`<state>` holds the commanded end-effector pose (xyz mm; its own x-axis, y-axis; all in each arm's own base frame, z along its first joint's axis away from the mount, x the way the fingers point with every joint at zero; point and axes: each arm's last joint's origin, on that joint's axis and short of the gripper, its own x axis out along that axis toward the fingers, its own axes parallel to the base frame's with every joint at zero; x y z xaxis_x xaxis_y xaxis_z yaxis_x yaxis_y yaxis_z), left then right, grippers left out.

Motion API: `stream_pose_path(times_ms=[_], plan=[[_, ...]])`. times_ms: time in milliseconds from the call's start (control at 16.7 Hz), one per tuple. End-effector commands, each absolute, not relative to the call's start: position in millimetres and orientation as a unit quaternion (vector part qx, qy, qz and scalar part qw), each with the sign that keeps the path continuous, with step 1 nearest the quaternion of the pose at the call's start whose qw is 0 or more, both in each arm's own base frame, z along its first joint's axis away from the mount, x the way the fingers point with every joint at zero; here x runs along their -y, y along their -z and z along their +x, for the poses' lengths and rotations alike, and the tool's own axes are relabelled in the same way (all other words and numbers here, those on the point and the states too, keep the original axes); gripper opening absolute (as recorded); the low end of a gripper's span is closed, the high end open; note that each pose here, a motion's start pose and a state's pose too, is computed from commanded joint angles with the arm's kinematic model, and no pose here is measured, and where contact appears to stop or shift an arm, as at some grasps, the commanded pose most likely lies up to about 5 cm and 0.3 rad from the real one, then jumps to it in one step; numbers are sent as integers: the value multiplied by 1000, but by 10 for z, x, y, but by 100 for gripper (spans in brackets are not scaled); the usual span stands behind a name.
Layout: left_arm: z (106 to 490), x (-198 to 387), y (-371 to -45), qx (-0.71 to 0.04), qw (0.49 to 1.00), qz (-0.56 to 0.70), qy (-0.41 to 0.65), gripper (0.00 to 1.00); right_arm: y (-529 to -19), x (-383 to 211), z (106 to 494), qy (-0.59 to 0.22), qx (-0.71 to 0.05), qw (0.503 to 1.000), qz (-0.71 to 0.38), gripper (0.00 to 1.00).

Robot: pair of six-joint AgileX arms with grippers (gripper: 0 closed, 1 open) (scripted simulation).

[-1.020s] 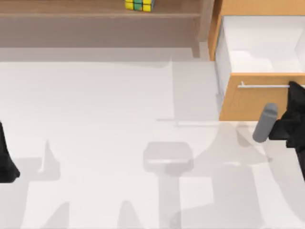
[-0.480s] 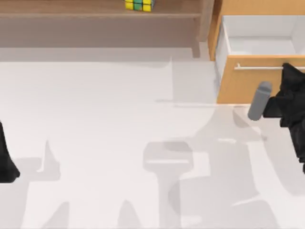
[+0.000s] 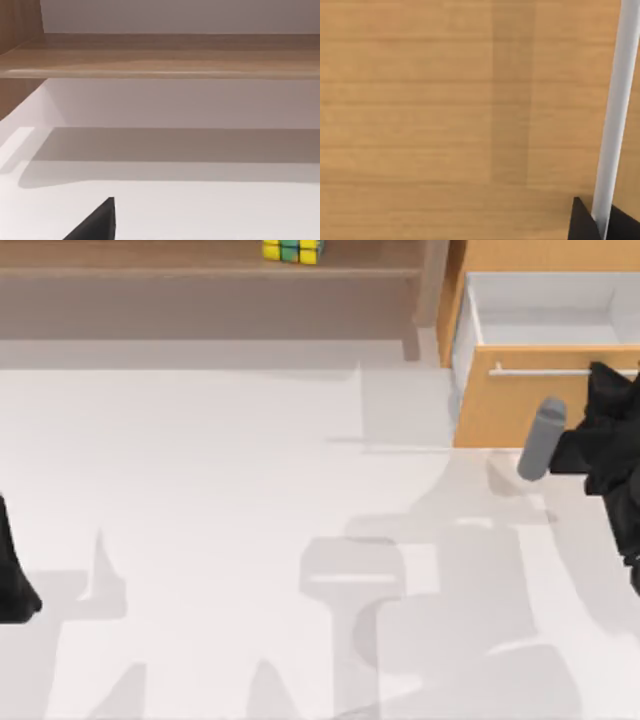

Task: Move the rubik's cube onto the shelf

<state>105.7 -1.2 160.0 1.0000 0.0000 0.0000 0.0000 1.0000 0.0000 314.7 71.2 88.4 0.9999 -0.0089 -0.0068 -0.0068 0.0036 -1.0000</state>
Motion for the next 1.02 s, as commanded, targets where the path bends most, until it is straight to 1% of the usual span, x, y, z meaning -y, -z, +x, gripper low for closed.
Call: stream_pose_path(times_ms=[180,600,1020], plan=[[1057,12,-1600,0,1000,0,0,100,-888,-717,3277,2,-4,709,-706,0],[1057,12,-1600,0,1000,0,0,100,-876,-710,3737,-1,-6,708,-706,0],[1057,12,-1600,0,1000,0,0,100,-896,-716,3793,2,-4,709,-705,0]])
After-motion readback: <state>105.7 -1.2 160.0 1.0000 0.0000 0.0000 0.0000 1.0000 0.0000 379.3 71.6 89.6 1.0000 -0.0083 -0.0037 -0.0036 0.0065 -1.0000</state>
